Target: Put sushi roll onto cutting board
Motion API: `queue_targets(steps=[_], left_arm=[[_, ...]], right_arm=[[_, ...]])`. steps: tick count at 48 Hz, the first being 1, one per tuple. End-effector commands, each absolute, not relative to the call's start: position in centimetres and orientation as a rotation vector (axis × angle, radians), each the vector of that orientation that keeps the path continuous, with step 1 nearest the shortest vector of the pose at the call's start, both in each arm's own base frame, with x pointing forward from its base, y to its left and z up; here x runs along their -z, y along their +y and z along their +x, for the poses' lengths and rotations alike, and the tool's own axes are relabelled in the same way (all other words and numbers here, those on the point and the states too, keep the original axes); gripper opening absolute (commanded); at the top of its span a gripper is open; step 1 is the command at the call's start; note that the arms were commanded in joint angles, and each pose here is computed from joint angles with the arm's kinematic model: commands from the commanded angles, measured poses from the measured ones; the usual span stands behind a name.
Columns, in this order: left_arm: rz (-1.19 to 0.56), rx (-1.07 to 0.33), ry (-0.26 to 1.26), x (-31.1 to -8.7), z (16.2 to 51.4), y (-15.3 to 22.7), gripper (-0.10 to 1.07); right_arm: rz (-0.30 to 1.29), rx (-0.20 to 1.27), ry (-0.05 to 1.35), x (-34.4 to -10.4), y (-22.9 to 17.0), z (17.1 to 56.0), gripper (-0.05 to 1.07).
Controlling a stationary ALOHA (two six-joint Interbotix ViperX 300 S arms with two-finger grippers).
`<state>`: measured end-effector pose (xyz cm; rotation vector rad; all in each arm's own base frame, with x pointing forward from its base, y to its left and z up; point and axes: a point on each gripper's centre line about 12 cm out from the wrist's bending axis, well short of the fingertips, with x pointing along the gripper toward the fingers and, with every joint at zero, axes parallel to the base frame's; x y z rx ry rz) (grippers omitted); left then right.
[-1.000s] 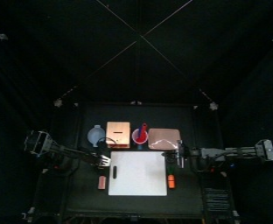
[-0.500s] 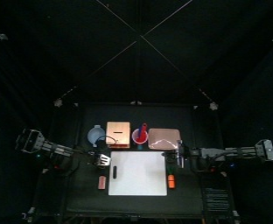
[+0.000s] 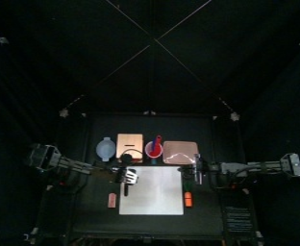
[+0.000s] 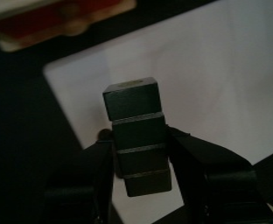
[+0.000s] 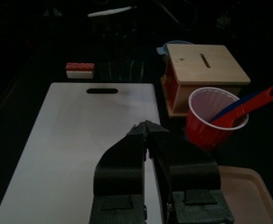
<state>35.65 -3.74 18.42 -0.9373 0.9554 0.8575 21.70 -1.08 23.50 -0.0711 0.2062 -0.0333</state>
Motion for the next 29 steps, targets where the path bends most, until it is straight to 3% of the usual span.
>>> queue_targets(steps=[1, 16, 29], left_arm=[[-0.957, -0.82, 0.919, -19.3, 38.7, -4.4, 0.72], [-1.037, -0.818, 0.968, -16.9, 44.1, -6.8, 0.73], [-1.077, -0.823, 0.989, -15.6, 46.3, -7.9, 0.74]], right_arm=[[-0.071, 0.031, 0.18, -24.5, -1.0, 22.1, 0.04], [-0.072, 0.031, 0.191, -24.1, -1.0, 21.9, 0.03], [-0.087, 0.027, 0.2, -24.0, -1.0, 21.8, 0.03]])
